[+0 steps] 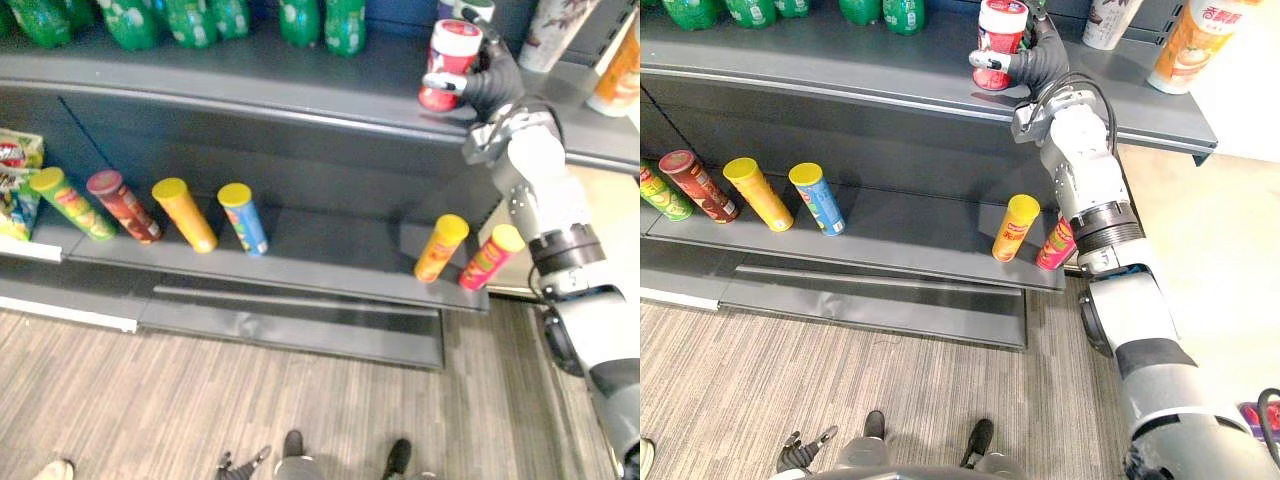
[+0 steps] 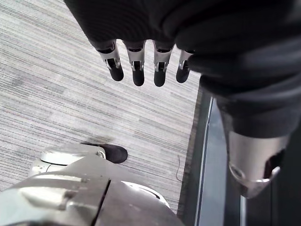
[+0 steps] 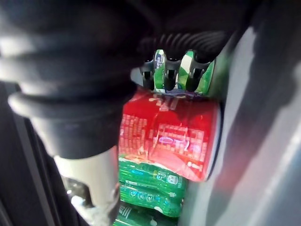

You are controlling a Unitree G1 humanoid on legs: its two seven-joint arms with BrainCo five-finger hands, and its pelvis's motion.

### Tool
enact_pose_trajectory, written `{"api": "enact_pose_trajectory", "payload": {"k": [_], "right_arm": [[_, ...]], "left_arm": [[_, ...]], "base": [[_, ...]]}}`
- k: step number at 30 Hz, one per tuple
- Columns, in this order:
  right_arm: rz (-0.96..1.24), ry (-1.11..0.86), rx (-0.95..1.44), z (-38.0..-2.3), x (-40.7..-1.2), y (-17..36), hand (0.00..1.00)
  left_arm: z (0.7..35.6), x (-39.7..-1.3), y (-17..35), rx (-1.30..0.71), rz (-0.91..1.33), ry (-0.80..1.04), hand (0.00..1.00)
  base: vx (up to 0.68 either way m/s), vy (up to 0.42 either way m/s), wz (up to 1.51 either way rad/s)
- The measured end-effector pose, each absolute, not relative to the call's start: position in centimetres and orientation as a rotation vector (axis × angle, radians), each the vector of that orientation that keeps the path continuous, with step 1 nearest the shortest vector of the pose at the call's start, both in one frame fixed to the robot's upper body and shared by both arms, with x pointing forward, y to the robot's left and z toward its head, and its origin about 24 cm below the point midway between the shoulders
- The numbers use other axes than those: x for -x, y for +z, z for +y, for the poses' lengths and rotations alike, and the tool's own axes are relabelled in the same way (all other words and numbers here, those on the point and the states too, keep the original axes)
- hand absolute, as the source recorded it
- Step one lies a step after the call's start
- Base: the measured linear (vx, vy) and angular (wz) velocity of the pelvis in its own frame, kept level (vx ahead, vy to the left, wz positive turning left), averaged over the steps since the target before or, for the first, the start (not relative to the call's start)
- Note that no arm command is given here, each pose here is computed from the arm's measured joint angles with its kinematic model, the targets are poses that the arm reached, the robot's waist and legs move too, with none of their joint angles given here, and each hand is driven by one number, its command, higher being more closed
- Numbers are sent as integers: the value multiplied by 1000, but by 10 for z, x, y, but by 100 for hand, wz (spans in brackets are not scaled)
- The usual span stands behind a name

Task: Put the gum and the chips on the shelf.

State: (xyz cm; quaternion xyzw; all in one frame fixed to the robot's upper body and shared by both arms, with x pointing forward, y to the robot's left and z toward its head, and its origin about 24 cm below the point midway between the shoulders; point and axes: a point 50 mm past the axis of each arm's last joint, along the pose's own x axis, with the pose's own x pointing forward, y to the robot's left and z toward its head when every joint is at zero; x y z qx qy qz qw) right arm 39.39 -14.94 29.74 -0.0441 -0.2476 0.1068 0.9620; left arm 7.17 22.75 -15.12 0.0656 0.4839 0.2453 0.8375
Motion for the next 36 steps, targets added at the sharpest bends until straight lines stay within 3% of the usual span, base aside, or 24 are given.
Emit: {"api": "enact_pose_trajectory", "payload": {"k": [11, 26, 36], "right_arm": [[-557, 271, 102, -144, -384, 300, 0], [-812, 376, 173, -129, -340, 342, 0], [-734, 391, 57, -154, -297, 272, 0]], "left_arm": [[227, -75, -151, -140, 1015, 517, 0], [231, -69, -151, -191, 1029, 497, 0], [235, -57, -154, -196, 1065, 518, 0]], "base": [[27, 7, -7], [4, 4, -7], [7, 5, -15]]}}
